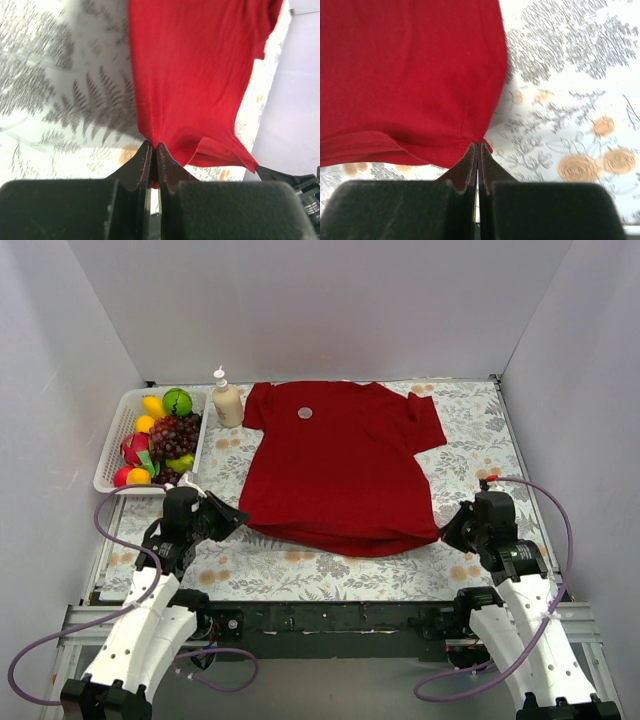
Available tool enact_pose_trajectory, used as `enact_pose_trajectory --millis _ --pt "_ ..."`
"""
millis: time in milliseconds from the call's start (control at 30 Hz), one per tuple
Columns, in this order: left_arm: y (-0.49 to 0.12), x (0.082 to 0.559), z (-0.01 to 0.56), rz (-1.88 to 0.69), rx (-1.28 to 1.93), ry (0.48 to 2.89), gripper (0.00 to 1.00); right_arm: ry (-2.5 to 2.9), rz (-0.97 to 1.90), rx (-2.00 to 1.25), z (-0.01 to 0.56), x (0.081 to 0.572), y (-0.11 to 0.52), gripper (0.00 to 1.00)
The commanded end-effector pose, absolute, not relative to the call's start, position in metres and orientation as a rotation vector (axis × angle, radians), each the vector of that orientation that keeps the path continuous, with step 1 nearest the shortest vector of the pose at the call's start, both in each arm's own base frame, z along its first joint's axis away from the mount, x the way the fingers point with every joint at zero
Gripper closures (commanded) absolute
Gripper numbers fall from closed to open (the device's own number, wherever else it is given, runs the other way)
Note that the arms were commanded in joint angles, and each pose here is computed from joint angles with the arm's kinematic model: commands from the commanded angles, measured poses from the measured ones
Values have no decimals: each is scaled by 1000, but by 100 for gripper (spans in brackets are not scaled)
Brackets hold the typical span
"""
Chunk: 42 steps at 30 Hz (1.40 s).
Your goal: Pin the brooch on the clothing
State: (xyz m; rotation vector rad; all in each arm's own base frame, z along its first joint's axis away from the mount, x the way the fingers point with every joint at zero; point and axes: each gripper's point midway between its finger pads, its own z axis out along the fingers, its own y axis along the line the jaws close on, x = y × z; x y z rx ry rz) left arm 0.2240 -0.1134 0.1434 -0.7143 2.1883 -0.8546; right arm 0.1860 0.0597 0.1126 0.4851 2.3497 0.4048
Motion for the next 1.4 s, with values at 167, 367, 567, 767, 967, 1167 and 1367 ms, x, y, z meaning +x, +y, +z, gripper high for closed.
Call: enact_pose_trajectory --millis 167,367,567,767,967,1167,1367 --pt "-105 183 123 -789 -872 2321 100 2436 316 547 114 152 46 99" --pt "-105 165 114 -784 -901 2375 100 2480 242 541 116 139 37 99" --pt "-109 153 112 -805 -891 2422 100 2512 199 528 125 131 32 99" --pt "-109 138 113 -815 -895 2458 100 2583 213 525 118 116 35 99" --pt "-108 132 126 -811 -827 2460 32 2567 269 411 132 114 41 70" --pt "-102 143 143 -768 -768 2418 2 2471 404 300 156 131 59 9" --pt "-101 177 163 -749 -733 2323 2 2463 518 249 146 150 77 8"
